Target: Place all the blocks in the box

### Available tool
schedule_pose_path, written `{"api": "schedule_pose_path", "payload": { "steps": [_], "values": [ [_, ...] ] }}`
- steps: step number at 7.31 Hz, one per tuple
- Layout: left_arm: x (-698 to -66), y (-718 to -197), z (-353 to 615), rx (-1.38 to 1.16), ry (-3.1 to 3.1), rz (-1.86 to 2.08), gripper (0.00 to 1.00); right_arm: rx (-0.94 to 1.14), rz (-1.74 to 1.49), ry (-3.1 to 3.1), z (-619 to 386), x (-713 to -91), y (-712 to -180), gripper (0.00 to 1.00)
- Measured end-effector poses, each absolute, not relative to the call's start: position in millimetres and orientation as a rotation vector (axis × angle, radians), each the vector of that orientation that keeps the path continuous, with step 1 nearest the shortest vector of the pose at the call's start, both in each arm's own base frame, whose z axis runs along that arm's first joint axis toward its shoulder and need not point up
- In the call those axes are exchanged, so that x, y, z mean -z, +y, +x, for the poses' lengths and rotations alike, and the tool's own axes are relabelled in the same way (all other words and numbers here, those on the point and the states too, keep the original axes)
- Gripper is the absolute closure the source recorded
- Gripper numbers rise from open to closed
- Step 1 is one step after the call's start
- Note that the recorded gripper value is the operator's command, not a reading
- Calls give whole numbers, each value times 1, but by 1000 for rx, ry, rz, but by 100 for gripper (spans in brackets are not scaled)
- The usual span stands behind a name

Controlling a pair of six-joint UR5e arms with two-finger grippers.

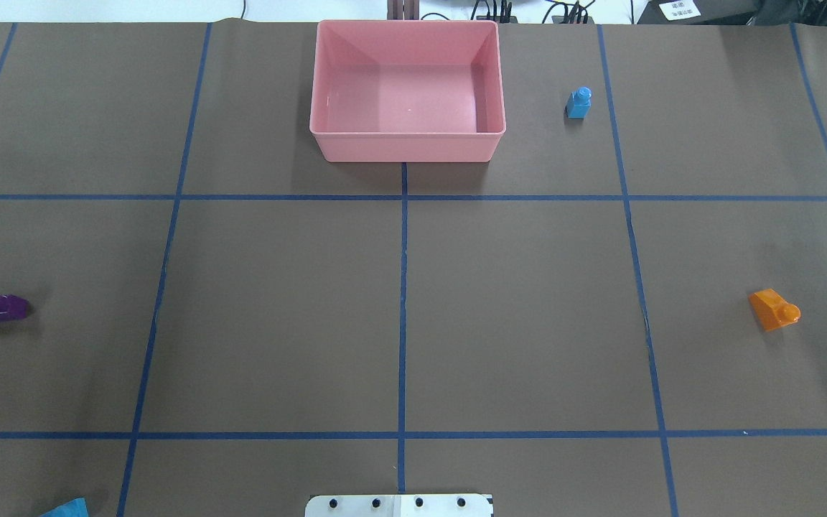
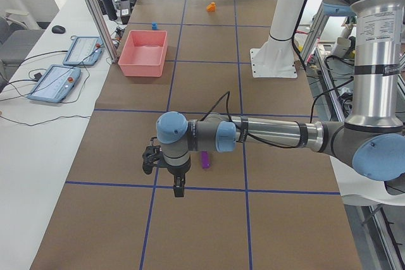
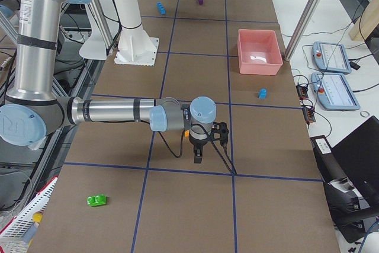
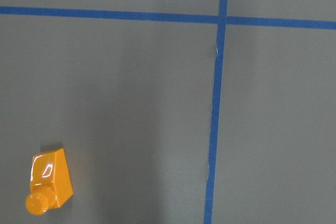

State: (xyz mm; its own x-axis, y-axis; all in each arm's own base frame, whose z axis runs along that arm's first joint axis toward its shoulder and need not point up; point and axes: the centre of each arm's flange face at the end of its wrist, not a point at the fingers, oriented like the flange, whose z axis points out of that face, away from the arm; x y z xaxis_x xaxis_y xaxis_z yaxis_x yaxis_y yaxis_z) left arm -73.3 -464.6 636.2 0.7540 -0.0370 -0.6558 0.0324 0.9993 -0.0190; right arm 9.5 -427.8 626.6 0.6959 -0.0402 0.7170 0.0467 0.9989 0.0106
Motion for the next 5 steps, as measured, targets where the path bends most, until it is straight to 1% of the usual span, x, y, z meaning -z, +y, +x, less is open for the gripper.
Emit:
{"api": "schedule_pose_path", "payload": {
  "steps": [5],
  "values": [
    [-637,-464,-72,39,729,-7,0,47,-12,-800,10,-628,-427,0]
  ]
}}
